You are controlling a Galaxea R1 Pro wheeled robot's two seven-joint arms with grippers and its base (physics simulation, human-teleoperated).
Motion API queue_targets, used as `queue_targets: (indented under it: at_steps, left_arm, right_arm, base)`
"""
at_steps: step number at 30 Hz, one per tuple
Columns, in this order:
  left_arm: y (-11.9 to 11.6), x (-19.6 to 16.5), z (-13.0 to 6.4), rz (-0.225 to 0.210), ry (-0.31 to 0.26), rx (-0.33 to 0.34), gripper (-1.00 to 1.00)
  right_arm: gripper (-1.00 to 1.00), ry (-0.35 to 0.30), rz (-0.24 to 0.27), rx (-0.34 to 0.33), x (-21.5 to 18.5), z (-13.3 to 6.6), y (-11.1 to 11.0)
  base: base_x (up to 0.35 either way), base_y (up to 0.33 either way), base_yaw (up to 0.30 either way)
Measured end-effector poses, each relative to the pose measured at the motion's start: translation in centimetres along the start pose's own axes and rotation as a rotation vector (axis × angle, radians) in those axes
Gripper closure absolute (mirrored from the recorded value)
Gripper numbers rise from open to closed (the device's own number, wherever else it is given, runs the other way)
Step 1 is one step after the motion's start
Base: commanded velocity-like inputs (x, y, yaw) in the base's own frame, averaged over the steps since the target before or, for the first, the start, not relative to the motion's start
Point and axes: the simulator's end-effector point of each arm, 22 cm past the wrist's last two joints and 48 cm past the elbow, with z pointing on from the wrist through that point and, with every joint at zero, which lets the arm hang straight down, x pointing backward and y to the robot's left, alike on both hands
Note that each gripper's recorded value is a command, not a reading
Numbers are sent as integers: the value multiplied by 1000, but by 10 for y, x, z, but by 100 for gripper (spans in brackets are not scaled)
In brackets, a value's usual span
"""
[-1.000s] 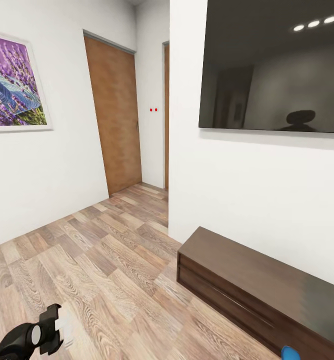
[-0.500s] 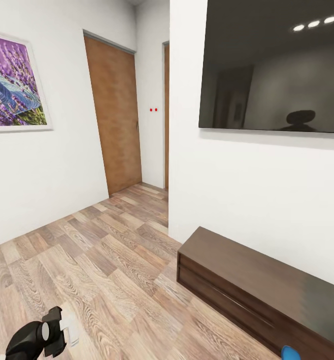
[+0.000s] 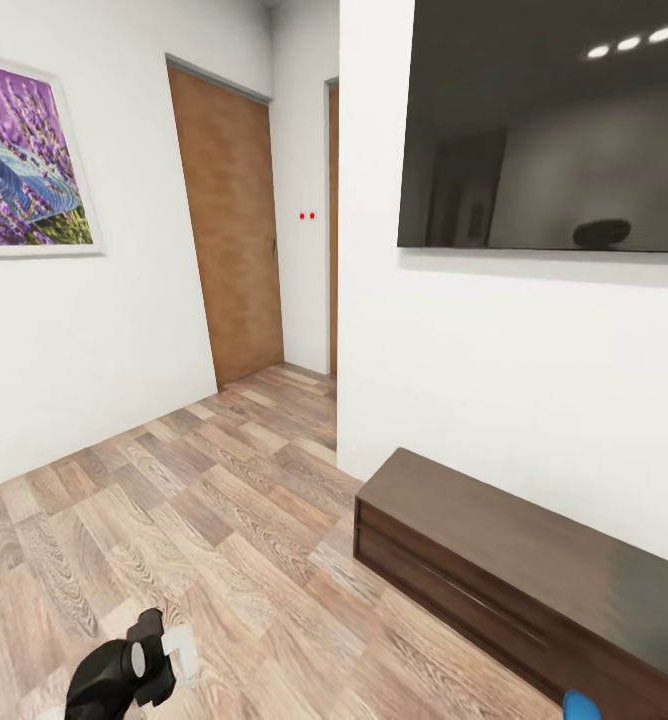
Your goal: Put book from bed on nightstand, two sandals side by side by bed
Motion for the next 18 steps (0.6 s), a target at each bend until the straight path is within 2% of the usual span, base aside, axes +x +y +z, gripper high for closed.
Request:
queue_targets:
  at_steps: [4,7,12,16,18]
  left_arm:
    - [-8,-18,2,27,-10,-20,-100]
    - [-8,-18,5,80,19,-51,-100]
    - [-13,-14,13,98,29,-63,-100]
    - [-31,-23,9,108,30,-41,-100]
    - [-26,-27,6,117,31,-58,-100]
  right_arm:
    - [100,0,0,0,5,6,-2]
    - [100,-1,1,1,9,11,-5]
    - [100,-1,0,-2,15,19,-7]
    - [100,-31,-12,25,1,17,-23]
    - [100,-31,-15,27,-1,17,-25]
  base:
    - [0,0,0]
    - [0,0,0]
    - [0,0,0]
    - [0,0,0]
    - [0,0,0]
